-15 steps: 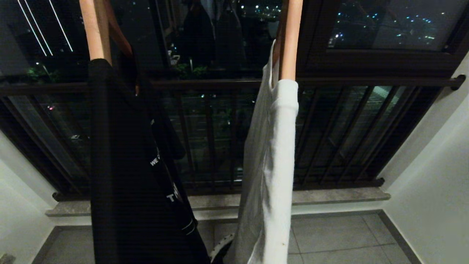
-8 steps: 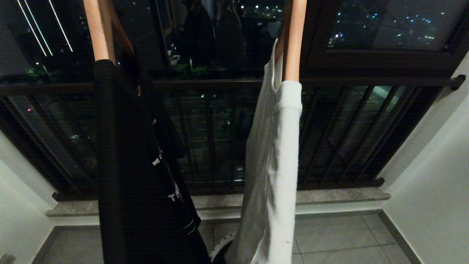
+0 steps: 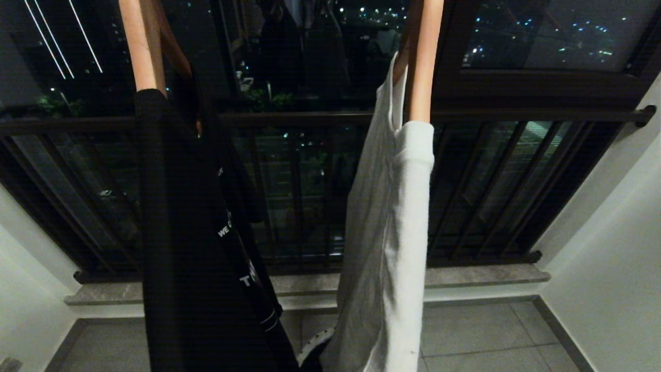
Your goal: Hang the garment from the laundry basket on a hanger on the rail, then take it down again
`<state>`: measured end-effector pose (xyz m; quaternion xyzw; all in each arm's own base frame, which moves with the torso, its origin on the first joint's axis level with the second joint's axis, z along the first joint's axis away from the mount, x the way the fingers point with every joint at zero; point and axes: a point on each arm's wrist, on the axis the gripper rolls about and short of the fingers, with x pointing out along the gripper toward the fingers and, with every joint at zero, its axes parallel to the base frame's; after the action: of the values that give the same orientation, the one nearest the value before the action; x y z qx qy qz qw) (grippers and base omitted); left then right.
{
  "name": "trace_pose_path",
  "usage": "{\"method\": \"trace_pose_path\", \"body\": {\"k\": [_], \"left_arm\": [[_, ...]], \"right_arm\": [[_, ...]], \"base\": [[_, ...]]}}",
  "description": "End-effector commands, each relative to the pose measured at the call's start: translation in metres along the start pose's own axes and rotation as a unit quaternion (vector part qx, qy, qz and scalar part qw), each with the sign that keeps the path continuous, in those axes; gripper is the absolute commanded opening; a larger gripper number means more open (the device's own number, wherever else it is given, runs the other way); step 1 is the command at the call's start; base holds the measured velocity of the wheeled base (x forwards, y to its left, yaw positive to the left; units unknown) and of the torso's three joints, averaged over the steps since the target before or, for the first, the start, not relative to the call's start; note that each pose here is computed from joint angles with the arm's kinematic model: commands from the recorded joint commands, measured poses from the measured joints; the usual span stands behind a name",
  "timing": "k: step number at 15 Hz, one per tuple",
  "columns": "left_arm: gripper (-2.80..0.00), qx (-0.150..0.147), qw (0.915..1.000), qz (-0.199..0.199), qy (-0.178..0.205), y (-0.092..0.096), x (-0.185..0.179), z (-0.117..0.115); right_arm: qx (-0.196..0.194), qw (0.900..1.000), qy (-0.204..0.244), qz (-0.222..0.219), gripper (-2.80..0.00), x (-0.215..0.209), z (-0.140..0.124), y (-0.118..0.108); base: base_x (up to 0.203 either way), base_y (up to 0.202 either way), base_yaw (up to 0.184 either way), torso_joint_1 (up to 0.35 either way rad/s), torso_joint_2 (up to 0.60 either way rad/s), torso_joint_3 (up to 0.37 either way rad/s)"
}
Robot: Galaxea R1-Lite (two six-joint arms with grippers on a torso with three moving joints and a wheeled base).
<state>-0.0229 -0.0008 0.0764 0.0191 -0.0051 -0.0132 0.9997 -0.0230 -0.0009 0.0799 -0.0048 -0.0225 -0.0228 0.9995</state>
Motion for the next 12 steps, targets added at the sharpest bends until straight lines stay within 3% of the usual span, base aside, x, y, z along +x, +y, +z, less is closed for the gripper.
{"method": "trace_pose_path", "body": {"k": [1, 3, 12], "left_arm": [[-2.80, 0.000, 1.0000, 0.000, 0.001, 0.0000, 0.0002, -0.0008], [-2.80, 0.000, 1.0000, 0.000, 0.001, 0.0000, 0.0002, -0.0008], [-2.80, 0.000, 1.0000, 0.000, 0.001, 0.0000, 0.0002, -0.0008]], "right_arm": [[0.000, 1.000, 0.001, 0.001, -2.80, 0.0000, -0.0003, 0.0000], [-0.003, 1.000, 0.025, 0.007, -2.80, -0.0002, -0.0051, 0.0003], [-0.006, 1.000, 0.021, 0.017, -2.80, -0.0002, -0.0043, 0.0008]], "base": [[0.000, 0.000, 0.000, 0.000, 0.00, 0.000], [0.000, 0.000, 0.000, 0.000, 0.00, 0.000], [0.000, 0.000, 0.000, 0.000, 0.00, 0.000]]}}
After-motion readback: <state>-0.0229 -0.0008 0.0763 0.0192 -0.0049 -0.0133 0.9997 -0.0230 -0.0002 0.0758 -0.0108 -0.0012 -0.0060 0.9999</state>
